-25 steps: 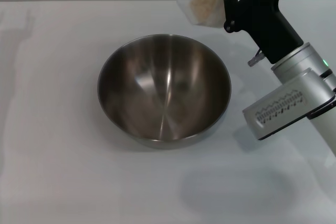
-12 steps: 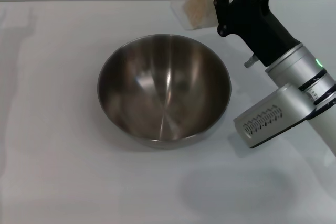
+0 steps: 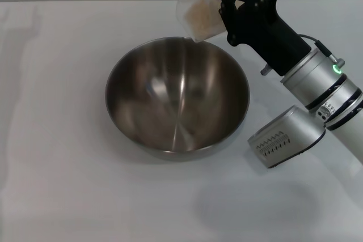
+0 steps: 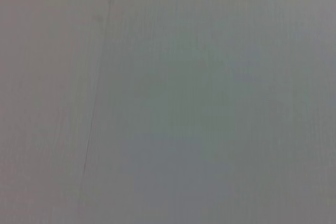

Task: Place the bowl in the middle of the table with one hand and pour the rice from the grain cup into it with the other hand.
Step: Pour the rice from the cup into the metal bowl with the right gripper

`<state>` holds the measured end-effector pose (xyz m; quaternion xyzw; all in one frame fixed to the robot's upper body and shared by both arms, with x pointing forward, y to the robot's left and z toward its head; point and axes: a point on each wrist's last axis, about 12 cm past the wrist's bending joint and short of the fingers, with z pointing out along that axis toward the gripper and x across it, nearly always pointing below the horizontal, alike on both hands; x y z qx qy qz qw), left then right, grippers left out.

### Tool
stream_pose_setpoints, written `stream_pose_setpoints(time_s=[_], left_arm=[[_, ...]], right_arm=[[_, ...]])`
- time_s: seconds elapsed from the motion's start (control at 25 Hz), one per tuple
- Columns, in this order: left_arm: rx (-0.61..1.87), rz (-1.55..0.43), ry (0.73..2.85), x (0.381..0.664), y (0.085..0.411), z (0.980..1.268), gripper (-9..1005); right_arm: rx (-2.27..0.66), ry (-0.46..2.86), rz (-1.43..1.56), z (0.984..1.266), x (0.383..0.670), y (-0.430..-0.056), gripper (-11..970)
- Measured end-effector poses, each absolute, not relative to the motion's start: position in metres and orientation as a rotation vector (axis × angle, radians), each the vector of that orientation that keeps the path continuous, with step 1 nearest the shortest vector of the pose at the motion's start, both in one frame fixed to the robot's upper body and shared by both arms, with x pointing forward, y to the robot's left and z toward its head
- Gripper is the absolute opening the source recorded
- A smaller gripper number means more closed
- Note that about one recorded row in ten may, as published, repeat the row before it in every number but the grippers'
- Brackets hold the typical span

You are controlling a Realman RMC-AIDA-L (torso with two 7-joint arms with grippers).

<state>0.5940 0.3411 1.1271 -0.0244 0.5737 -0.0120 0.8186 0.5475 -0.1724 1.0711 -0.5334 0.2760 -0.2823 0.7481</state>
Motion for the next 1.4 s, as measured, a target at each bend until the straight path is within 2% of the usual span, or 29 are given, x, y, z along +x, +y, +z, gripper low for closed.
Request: stream_pose_setpoints(time_s=[1.4], left_arm=[[-0.161, -0.014, 1.191, 0.5977, 0.3442, 1.1325, 666]], right_arm=[[-1.415, 0.188, -0.751, 1.0689, 0.5443, -0.1811, 18]])
